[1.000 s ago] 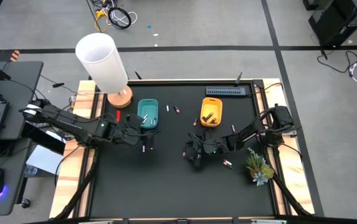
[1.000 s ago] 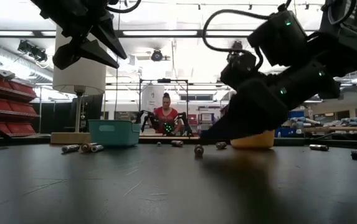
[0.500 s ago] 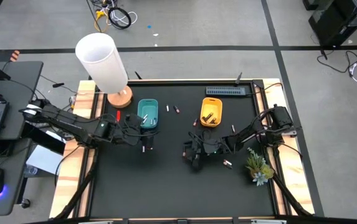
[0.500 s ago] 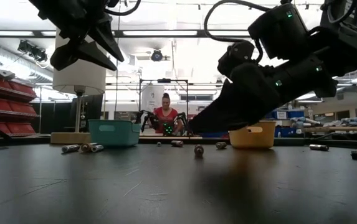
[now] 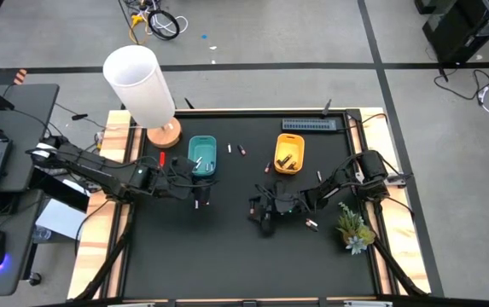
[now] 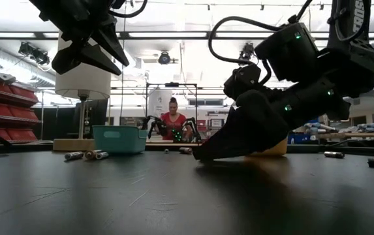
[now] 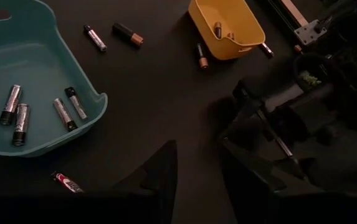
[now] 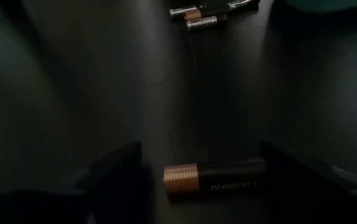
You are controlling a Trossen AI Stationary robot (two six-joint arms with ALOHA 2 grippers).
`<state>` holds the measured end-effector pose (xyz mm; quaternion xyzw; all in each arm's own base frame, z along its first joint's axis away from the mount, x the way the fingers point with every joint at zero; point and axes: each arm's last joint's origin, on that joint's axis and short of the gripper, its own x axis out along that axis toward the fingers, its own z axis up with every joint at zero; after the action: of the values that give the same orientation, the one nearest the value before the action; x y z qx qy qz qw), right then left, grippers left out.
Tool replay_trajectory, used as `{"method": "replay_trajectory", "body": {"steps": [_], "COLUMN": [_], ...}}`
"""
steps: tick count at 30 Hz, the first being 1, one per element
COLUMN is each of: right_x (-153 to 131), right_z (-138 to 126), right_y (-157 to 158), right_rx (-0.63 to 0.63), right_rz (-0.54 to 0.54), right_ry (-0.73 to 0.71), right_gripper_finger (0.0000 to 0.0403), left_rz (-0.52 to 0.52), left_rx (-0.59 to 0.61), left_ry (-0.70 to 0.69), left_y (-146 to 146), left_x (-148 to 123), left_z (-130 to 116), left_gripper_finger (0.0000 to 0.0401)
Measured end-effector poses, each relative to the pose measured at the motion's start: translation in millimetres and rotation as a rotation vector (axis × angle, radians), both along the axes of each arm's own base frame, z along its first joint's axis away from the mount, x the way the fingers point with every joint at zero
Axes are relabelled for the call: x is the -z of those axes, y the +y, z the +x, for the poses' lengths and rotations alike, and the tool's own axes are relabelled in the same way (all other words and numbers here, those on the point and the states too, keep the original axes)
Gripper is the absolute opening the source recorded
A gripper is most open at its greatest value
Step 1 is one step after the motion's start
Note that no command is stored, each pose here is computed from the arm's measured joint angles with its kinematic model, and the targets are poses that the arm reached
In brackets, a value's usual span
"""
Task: Sort batteries
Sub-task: Put the black battery into the yellow bin
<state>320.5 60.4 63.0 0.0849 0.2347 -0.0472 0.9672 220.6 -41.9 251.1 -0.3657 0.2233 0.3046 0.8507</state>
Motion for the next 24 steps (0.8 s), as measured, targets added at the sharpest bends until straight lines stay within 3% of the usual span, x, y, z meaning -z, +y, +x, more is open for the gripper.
{"method": "replay_trajectory", "body": {"steps": [4,11,24], "right_x": [0.4,1.7,-4.4], "right_z": [-0.3,-0.8,-0.8], "right_y": [0.0,-0.5,-1.2], "right_rx": [-0.006,-0.015,-0.064], "right_rz": [-0.012,-0.022,-0.08], "right_ry": [0.001,0.013,0.018], "right_gripper_finger": [0.0312,0.0223,0.0223], "left_rz": [-0.001,-0.001,0.001], "left_rx": [0.001,0.003,0.004], "left_ry": [0.0,0.003,0.004], "left_y": [0.0,0.0,-0.1], "left_x": [0.0,0.2,0.2], "left_z": [0.0,-0.1,-0.1], "left_gripper_finger": [0.0131,0.0131,0.0131]}}
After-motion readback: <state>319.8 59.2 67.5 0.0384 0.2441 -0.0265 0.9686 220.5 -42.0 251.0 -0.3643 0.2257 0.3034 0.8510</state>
